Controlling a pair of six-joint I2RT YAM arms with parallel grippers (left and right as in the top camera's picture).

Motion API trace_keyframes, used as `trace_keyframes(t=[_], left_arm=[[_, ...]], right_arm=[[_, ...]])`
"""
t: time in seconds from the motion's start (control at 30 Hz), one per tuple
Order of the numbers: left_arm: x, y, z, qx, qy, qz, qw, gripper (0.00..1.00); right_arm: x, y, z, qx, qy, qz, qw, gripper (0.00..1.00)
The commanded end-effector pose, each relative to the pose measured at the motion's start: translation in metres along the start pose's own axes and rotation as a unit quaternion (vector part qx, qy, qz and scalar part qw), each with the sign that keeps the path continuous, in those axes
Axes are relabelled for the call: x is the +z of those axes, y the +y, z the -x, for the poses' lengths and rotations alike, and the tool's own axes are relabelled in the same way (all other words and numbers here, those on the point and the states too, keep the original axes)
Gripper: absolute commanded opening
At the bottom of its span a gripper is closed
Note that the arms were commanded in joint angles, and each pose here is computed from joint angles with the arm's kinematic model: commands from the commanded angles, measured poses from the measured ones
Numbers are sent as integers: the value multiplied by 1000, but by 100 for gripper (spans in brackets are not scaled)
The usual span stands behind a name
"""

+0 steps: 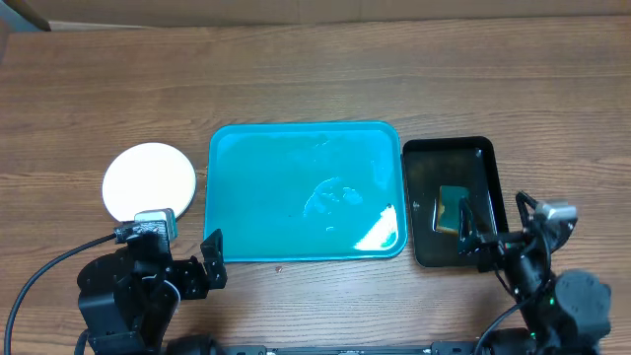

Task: Clean dirty plates on tray and stack at the side

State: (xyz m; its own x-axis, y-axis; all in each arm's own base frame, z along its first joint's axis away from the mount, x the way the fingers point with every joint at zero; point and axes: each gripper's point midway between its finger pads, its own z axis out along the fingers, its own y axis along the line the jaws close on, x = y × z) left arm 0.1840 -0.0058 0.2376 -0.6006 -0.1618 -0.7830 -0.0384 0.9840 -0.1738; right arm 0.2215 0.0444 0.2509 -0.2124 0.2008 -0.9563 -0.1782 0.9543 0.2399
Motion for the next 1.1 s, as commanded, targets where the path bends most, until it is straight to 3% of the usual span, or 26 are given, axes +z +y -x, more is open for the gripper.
trace_keyframes(t=[0.0, 0.17, 0.33, 0.4, 0.53, 1.07], left_arm=[[-1, -3, -1, 12, -2, -9, 1000, 100], [-1, -3, -1, 12, -2, -9, 1000, 100], [-1, -3, -1, 12, -2, -9, 1000, 100], [-1, -3, -1, 13, -2, -9, 1000, 100], [-1, -3, -1, 12, -2, -9, 1000, 100], [-1, -3, -1, 12, -2, -9, 1000, 100]], right_arm=[[3, 1, 2, -11, -77, 19, 997, 100], [7, -1, 3, -23, -174, 38, 984, 100], [12, -12, -3, -28, -215, 29, 976, 100], [17, -19, -15, -26, -192, 18, 981, 100], [32, -36, -70, -11, -78, -15, 997, 100], [32, -37, -68, -9, -82, -17, 996, 100]])
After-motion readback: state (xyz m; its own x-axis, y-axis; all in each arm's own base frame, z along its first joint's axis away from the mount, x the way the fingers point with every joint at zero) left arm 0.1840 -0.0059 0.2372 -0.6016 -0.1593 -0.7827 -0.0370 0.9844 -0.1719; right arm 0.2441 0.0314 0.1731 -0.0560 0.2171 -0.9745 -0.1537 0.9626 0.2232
